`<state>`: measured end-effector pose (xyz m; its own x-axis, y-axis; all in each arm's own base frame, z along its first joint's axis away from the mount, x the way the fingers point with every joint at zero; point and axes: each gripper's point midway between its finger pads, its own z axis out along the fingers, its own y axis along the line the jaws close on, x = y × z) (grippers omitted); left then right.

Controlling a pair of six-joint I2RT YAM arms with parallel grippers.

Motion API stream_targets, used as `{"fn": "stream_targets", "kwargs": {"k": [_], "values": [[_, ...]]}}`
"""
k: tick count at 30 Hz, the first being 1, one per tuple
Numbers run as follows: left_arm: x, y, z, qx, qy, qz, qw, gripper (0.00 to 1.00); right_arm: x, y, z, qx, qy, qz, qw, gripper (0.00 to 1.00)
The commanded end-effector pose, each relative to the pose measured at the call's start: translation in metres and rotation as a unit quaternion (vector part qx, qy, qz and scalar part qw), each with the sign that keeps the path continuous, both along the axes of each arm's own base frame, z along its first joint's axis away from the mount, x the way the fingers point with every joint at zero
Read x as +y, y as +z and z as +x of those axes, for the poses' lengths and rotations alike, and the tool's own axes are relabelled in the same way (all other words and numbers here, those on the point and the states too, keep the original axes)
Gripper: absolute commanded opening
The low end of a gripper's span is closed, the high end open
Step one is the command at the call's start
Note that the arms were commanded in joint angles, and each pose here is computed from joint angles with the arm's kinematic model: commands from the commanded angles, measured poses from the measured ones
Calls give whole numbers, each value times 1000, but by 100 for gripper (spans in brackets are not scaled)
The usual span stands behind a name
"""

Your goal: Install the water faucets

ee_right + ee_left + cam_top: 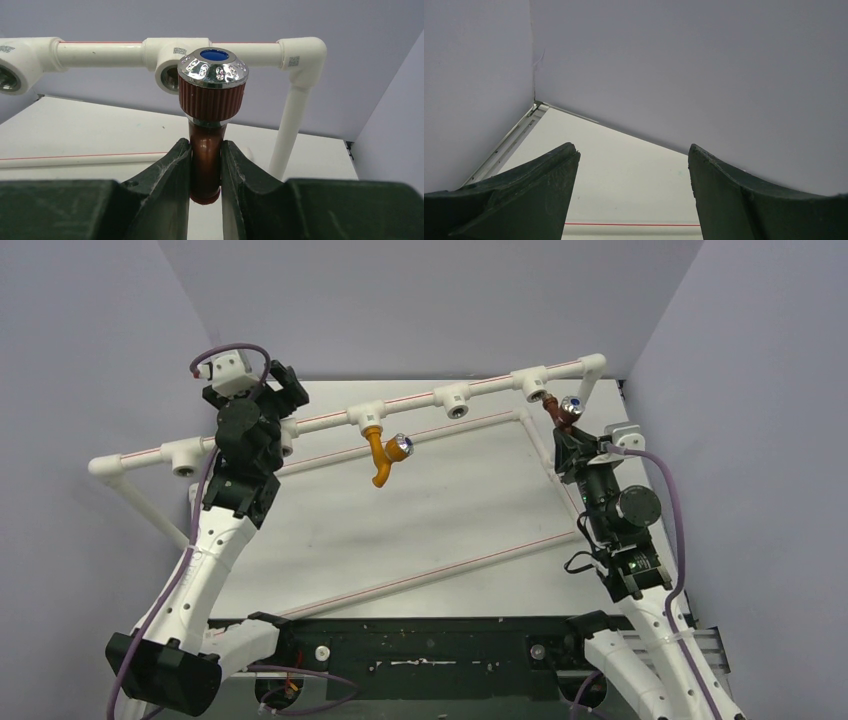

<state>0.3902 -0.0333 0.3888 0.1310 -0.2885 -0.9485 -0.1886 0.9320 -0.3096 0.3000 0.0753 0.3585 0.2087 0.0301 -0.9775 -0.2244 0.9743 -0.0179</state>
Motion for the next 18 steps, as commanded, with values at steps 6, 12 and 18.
{"fn": "stream_targets", "kwargs": {"k": [6,12,18], "values": [[-7,-118,-4,187,-13,50,981,78,18,31,-24,-50,65,38,996,0],[-6,-120,-2,189,-13,48,981,78,23,41,-26,-64,81,45,994,0],[-6,-121,-3,190,-13,49,980,78,17,38,-17,-61,58,43,996,0]]}}
